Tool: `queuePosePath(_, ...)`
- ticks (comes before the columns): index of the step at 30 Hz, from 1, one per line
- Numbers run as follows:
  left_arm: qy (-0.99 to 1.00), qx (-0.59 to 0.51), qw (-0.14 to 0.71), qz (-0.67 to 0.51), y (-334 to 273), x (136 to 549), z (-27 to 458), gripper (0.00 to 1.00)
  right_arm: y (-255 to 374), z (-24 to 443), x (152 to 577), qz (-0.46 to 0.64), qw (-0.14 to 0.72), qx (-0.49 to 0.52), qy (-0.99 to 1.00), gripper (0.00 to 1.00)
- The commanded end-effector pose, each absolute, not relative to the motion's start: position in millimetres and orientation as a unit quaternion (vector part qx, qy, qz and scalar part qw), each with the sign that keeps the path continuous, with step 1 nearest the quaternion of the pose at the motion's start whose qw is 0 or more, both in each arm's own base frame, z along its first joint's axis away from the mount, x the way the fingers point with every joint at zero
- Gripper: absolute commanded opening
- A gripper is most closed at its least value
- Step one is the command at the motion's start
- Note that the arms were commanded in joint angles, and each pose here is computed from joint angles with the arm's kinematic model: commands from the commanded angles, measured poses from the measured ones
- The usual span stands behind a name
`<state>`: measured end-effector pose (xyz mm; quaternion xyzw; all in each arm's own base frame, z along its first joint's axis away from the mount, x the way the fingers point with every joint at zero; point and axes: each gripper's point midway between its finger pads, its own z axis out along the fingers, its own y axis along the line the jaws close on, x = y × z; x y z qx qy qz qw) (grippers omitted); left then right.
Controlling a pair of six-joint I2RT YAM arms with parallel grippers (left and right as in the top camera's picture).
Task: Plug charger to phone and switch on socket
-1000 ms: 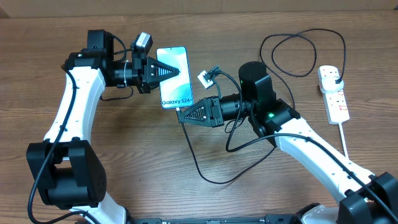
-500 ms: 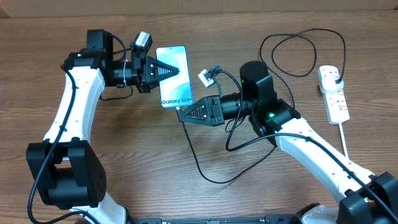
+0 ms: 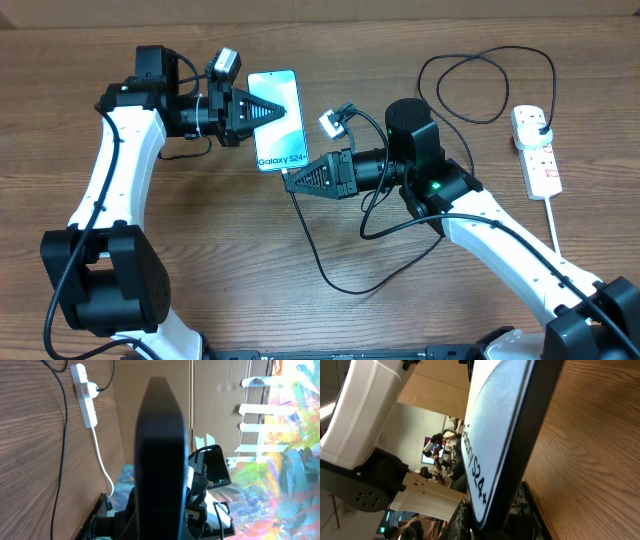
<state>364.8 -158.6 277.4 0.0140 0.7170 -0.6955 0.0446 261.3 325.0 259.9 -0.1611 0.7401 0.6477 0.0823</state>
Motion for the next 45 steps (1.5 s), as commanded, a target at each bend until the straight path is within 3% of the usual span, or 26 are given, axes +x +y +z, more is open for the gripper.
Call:
queuePosePath(1,0.702,0.05,0.061,-0.707,-166,354,301,0.05,315,257,309,0.611,0.177,-0.086,0.767,0.04)
queuePosePath(27,0.708,0.059,0.055,-0.702,-175,350,298,0.04,322,278,330,0.604,0.267,-0.076,0.747,0.04)
queuePosePath(45,0.7,0.112,0.044,-0.703,-205,332,298,0.04,318,281,334,0.607,0.27,-0.066,0.745,0.04)
